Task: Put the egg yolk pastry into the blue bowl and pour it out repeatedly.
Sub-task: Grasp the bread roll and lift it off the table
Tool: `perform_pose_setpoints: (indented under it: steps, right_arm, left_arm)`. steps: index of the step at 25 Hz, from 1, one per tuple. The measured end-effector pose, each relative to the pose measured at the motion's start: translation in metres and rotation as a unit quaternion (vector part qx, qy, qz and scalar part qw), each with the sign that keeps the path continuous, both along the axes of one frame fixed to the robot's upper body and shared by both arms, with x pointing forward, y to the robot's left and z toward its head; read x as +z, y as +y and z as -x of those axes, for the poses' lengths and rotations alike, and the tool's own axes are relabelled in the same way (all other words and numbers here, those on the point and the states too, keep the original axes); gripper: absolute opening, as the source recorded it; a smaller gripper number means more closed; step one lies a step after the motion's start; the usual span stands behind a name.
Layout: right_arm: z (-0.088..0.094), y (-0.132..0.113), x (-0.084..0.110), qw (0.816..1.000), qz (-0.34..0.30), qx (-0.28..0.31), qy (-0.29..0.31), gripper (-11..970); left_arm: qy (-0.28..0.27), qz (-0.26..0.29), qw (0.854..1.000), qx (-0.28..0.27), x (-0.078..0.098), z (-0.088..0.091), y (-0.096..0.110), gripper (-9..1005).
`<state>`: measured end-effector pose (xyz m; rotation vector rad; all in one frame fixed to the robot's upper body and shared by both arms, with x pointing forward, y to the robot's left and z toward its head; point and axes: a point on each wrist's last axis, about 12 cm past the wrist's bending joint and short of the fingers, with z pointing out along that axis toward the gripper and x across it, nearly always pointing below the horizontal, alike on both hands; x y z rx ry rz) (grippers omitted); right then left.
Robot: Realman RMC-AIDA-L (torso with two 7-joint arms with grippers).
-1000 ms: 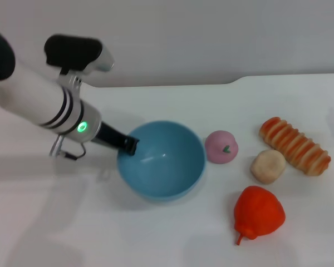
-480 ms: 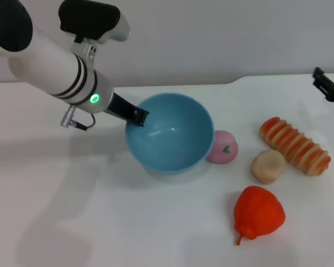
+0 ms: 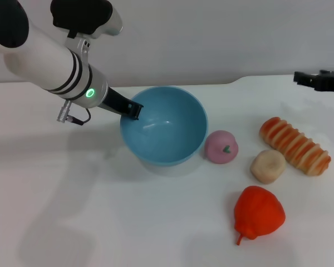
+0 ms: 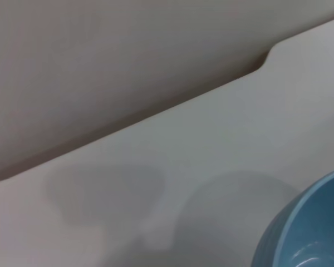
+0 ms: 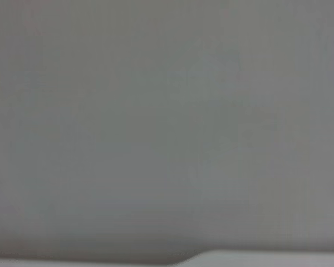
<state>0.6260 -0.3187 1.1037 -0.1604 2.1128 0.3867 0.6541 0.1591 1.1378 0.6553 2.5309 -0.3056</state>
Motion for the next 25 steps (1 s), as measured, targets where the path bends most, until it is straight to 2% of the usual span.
perform_pose_setpoints:
  steps: [9, 12, 15, 20, 25]
  right_arm:
    - [-0.009, 0.006, 0.046, 0.993, -0.039, 0.009, 0.108, 687]
    - [-0.014, 0.008, 0.057, 0.988, -0.020, 0.013, 0.155, 687]
    - [-0.015, 0.016, 0.062, 0.981, 0.007, 0.031, 0.191, 687]
    - [-0.015, 0.029, 0.066, 0.975, 0.002, 0.055, 0.214, 688]
    - [-0.014, 0.052, 0.053, 0.966, 0.003, 0.083, 0.244, 688]
  left_arm:
    - [-0.003, 0.000, 1.000, 0.000, 0.001, -0.001, -0.001, 0]
    - [-0.006, 0.001, 1.000, 0.000, 0.002, -0.002, -0.002, 0]
    - [-0.009, 0.002, 1.000, 0.000, 0.003, -0.003, -0.003, 0]
    - [-0.009, 0.003, 1.000, 0.000, 0.003, -0.003, -0.003, 0]
    - [-0.008, 0.004, 1.000, 0.001, 0.002, -0.003, -0.004, 0]
